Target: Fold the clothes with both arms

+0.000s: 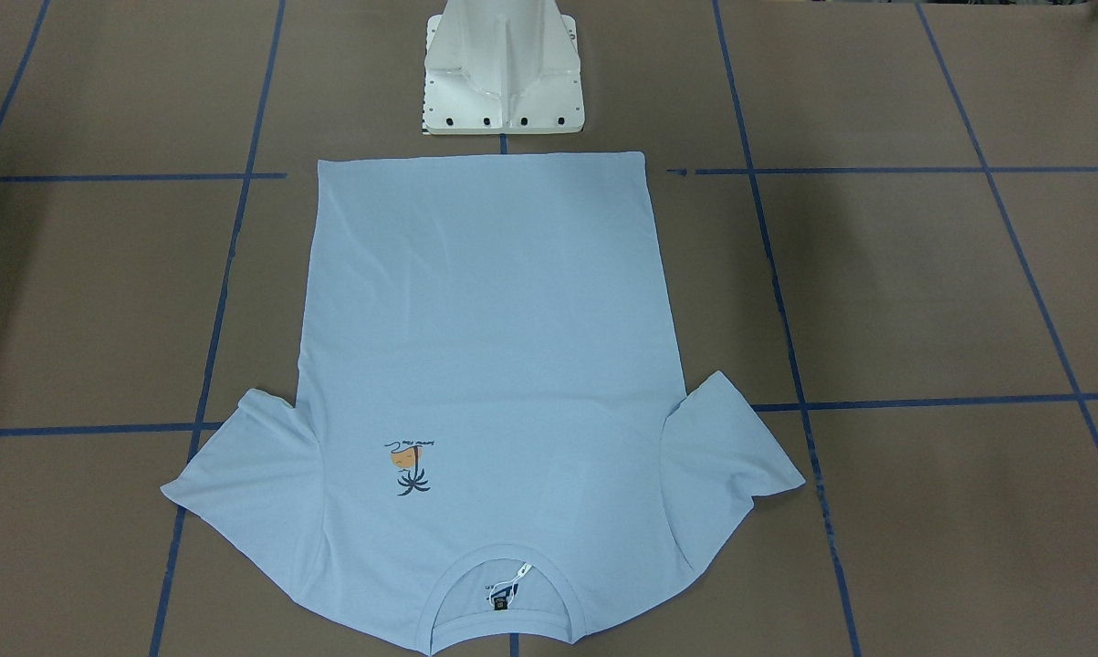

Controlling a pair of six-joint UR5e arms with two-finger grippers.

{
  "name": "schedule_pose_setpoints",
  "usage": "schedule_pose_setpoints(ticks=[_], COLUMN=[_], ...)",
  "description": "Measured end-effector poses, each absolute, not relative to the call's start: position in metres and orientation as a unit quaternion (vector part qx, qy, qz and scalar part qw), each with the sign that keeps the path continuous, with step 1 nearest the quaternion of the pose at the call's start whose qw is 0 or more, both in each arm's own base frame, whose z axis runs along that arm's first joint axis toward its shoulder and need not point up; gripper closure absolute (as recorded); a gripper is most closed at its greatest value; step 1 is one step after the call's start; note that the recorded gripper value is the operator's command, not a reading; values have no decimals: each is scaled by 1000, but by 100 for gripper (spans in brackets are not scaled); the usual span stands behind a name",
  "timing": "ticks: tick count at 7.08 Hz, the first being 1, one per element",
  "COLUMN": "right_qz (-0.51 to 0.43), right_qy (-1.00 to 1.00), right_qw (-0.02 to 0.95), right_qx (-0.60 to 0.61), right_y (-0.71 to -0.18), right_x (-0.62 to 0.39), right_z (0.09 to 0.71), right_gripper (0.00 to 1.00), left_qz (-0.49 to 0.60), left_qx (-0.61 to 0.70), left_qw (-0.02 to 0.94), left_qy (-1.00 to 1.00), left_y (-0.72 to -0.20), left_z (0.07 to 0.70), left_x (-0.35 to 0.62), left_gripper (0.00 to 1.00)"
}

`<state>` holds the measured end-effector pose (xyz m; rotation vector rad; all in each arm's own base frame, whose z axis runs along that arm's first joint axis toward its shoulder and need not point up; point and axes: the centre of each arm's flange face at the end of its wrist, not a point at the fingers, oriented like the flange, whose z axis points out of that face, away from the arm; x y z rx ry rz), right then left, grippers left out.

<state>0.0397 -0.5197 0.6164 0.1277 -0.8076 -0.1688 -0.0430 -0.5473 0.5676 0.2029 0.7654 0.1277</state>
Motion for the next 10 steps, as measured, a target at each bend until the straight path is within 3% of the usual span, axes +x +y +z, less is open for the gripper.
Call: schedule_pose_setpoints(ticks=[2,7,10], right_qz=[-95,-102,-108], right_qy=[-412,-421,-417], right_qw=[902,882,878], right_qx=[91,185,210], right_y=[-569,-644,-666], right_x=[-31,-264,-344], right_z=[562,481,470], right_gripper=[0,0,0], left_qz=[90,107,106], left_qx=[144,187,192], left_qw=[911,893,891], left_qy=[376,396,397], left_y=[-569,-571,-572], left_z=[545,557,557], left_x=[-32,-15,-15], left_gripper=[0,0,0])
